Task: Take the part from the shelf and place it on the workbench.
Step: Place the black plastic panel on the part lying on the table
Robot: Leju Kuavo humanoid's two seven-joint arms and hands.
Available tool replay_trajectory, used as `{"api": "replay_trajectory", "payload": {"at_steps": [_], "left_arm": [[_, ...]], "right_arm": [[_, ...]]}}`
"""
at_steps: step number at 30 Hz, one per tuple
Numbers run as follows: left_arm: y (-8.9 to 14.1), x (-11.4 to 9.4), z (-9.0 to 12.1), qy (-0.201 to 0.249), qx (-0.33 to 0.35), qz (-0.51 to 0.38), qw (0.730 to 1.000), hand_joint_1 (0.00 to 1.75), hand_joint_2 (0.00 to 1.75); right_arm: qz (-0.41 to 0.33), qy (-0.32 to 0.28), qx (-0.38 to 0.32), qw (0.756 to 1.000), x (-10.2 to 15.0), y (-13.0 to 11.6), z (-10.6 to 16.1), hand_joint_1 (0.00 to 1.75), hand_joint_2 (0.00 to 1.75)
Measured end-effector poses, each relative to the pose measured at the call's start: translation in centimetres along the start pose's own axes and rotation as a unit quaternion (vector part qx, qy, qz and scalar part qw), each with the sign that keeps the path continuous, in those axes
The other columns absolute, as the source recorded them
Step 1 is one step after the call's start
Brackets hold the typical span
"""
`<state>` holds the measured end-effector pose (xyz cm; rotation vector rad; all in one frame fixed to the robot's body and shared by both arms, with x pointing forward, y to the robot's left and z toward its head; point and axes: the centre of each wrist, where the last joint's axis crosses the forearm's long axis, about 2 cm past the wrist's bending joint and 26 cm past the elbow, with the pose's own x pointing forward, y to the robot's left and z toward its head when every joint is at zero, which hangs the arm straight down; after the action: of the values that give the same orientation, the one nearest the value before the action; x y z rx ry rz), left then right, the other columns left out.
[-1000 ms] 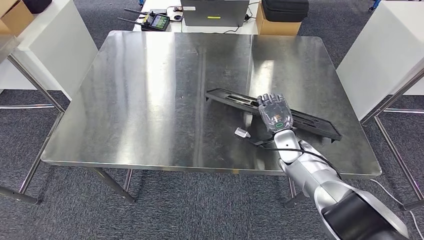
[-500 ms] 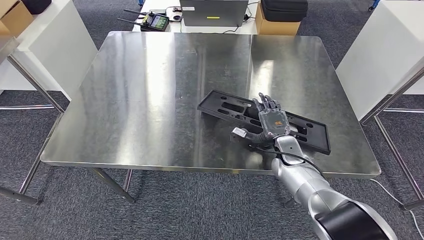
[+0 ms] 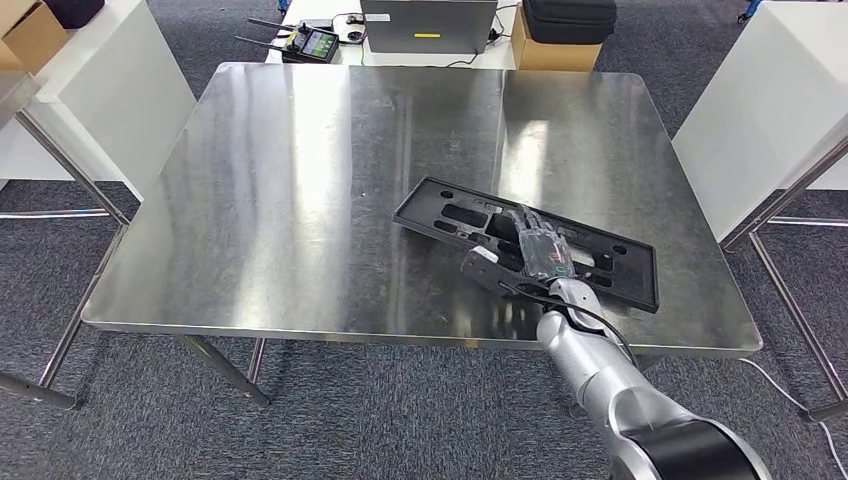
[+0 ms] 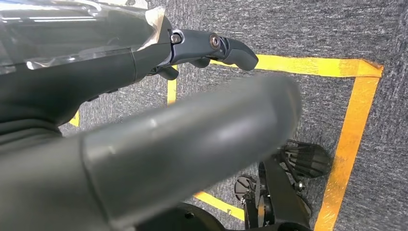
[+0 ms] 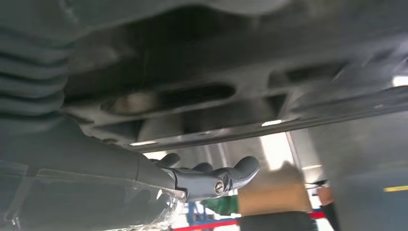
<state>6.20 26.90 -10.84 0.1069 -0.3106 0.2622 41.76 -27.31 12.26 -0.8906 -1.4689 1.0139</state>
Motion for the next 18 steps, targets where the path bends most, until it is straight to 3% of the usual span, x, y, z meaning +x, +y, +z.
{"api": "replay_trajectory", "payload": {"at_steps": [6, 9, 13, 18], "left_arm": [[0.0, 0.0, 0.0, 0.001, 0.003, 0.007, 1.000, 0.00, 0.00], [0.1, -0.1, 0.0, 0.004, 0.013, 0.031, 0.999, 0.00, 0.00], [0.0, -0.3, 0.1, -0.005, 0.015, 0.049, 0.999, 0.00, 0.00], [-0.1, -0.5, 0.1, -0.013, 0.012, 0.050, 0.999, 0.00, 0.00]], "right_arm": [[-0.009, -0.008, -0.004, 1.000, 0.5, 0.2, 0.0, 0.00, 1.75], [-0.049, -0.044, -0.039, 0.997, 2.2, -0.3, -0.5, 0.00, 1.75], [-0.082, -0.103, -0.175, 0.976, 3.5, -1.5, 0.4, 0.00, 1.75], [-0.079, -0.148, -0.330, 0.929, 4.8, -2.4, 5.8, 0.00, 1.75]]}}
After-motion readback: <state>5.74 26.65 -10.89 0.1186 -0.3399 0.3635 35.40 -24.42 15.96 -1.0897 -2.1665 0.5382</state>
